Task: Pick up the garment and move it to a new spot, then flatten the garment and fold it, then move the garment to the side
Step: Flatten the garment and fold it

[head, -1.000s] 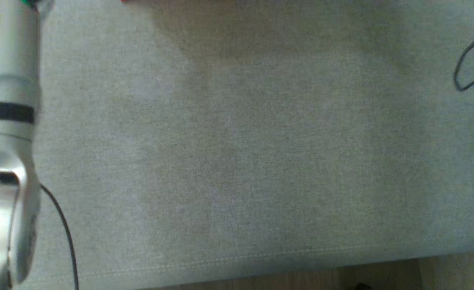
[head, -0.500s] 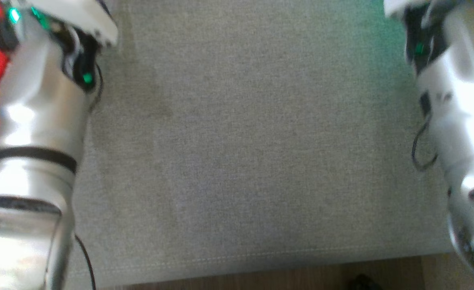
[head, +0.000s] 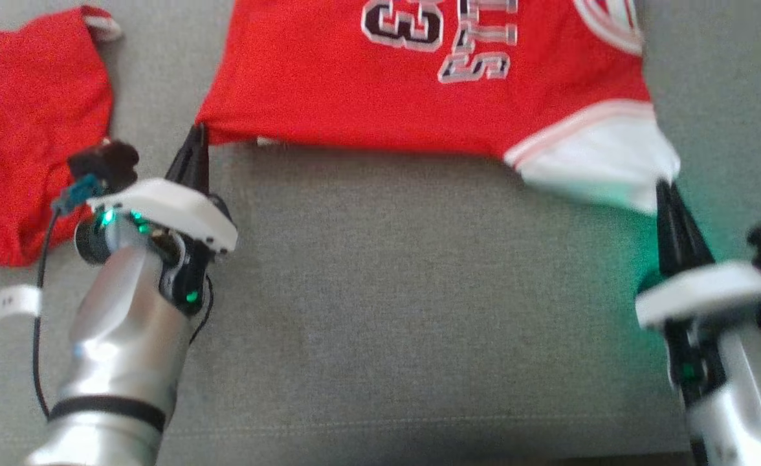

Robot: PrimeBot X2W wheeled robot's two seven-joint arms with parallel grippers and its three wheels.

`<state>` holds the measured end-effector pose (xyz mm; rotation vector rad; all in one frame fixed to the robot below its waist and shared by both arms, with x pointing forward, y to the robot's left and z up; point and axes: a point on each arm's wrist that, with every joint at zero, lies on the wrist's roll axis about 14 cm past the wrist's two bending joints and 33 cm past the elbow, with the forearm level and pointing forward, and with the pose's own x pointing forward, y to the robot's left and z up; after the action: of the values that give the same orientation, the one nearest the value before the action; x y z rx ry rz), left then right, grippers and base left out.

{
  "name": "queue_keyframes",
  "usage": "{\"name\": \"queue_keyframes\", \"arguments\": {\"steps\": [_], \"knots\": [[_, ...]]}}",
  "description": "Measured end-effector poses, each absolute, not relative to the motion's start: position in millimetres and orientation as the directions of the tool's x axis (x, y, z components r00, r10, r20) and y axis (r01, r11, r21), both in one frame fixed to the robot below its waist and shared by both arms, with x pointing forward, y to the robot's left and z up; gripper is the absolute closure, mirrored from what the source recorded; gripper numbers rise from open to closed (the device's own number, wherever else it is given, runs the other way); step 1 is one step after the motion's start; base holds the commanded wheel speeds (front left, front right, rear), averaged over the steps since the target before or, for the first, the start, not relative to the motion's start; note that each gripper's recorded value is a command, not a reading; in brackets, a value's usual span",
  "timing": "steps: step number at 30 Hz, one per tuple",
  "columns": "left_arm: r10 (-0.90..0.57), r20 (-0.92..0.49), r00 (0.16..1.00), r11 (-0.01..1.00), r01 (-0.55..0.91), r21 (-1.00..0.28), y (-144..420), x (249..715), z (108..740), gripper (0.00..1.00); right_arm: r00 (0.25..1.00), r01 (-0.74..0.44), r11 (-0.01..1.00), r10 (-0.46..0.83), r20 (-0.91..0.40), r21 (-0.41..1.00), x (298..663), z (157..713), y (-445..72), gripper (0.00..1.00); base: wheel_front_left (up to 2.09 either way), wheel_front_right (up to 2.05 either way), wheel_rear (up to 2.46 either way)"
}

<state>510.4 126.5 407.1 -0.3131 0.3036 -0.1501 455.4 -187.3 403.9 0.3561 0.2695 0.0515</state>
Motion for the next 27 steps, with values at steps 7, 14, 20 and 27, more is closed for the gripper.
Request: {"name": "queue_keyframes", "arguments": {"steps": [7, 14, 20, 27], "knots": [[-0.180, -0.201, 0.963, 0.944, 0.112, -0.312, 139, 473, 428, 1.00, 0.932, 0.030, 0.931, 0.106, -0.347, 0.364, 377, 427, -182, 1.00, 0.00, 0.00, 0.00], [-0.172, -0.269, 0.947, 0.950, 0.087, -0.301, 140, 410, 420, 1.00, 0.869, 0.085, 0.942, 0.089, -0.486, 0.325, 314, 438, -197, 1.00, 0.00, 0.00, 0.00], [-0.159, -0.333, 0.929, 0.949, 0.051, -0.311, 139, 364, 425, 1.00, 0.846, 0.117, 0.939, 0.075, -0.527, 0.323, 293, 440, -206, 1.00, 0.00, 0.00, 0.00], [-0.158, -0.387, 0.909, 0.952, 0.035, -0.306, 142, 341, 435, 1.00, 0.800, 0.146, 0.933, 0.085, -0.594, 0.330, 280, 425, -207, 1.00, 0.00, 0.00, 0.00]]}}
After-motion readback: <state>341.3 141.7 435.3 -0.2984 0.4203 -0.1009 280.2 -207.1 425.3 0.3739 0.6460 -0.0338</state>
